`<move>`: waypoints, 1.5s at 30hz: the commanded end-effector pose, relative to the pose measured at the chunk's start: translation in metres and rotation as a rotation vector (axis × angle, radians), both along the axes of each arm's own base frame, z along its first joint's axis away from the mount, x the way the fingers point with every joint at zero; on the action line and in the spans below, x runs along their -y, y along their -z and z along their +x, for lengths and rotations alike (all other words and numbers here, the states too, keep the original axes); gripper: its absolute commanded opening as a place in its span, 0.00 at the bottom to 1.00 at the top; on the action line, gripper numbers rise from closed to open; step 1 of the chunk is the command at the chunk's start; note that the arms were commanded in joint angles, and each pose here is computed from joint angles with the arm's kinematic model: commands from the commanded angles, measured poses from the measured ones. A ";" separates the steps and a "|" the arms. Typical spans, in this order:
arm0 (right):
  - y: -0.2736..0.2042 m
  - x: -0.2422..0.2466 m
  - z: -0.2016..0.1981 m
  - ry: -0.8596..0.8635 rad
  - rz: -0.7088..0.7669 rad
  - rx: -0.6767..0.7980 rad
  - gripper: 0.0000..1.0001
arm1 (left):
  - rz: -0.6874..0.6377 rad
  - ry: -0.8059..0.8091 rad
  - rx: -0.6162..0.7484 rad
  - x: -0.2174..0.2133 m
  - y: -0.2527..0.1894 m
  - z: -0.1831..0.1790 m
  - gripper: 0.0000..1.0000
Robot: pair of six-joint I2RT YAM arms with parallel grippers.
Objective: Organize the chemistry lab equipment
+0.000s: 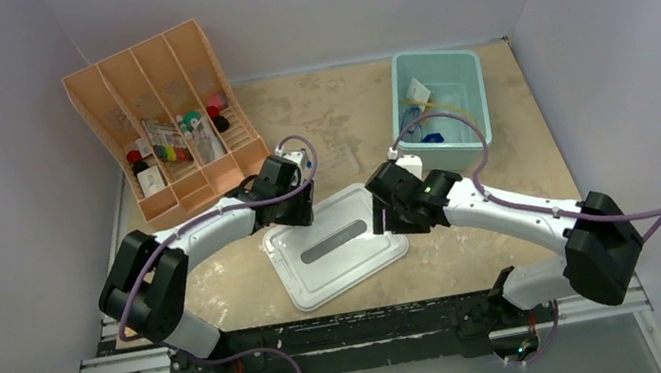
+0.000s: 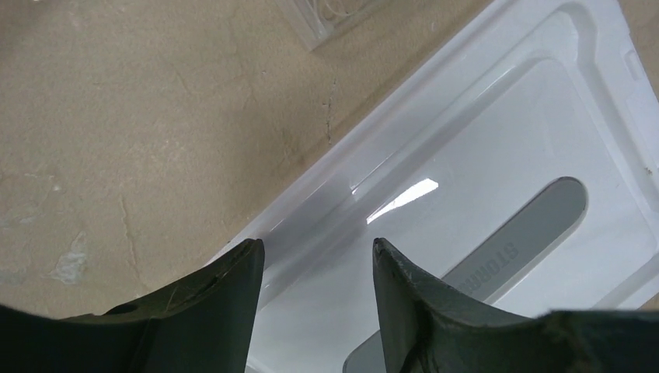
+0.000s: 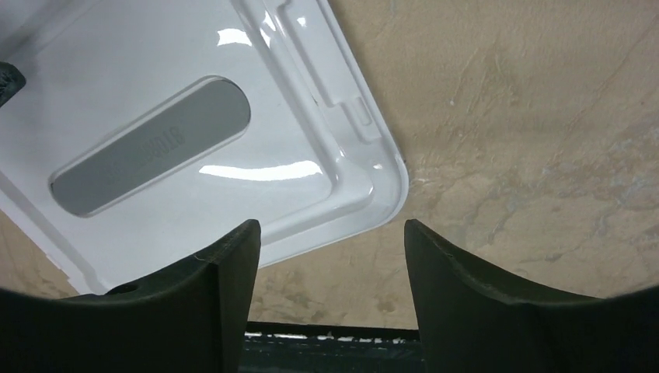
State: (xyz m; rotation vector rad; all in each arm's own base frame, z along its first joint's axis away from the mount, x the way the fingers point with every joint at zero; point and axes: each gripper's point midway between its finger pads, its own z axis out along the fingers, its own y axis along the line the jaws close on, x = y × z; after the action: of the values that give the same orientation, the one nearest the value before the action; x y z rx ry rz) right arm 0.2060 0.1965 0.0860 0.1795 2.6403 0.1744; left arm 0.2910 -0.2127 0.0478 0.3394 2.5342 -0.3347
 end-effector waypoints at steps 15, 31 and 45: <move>0.008 -0.008 -0.017 0.237 0.179 -0.080 0.60 | 0.108 0.095 0.099 -0.002 -0.010 0.027 0.48; 0.024 -0.002 -0.028 0.390 0.195 -0.149 0.62 | 0.150 0.230 -0.005 0.002 0.035 0.014 0.38; 0.020 0.024 -0.038 0.528 0.181 -0.129 0.62 | 0.065 0.436 0.012 0.042 0.005 -0.034 0.00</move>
State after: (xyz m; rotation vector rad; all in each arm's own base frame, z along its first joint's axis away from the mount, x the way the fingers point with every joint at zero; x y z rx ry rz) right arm 0.1708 0.1944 0.0607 0.8496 2.6689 0.3019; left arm 0.2885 -0.2387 0.0307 0.7878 2.4638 -0.3040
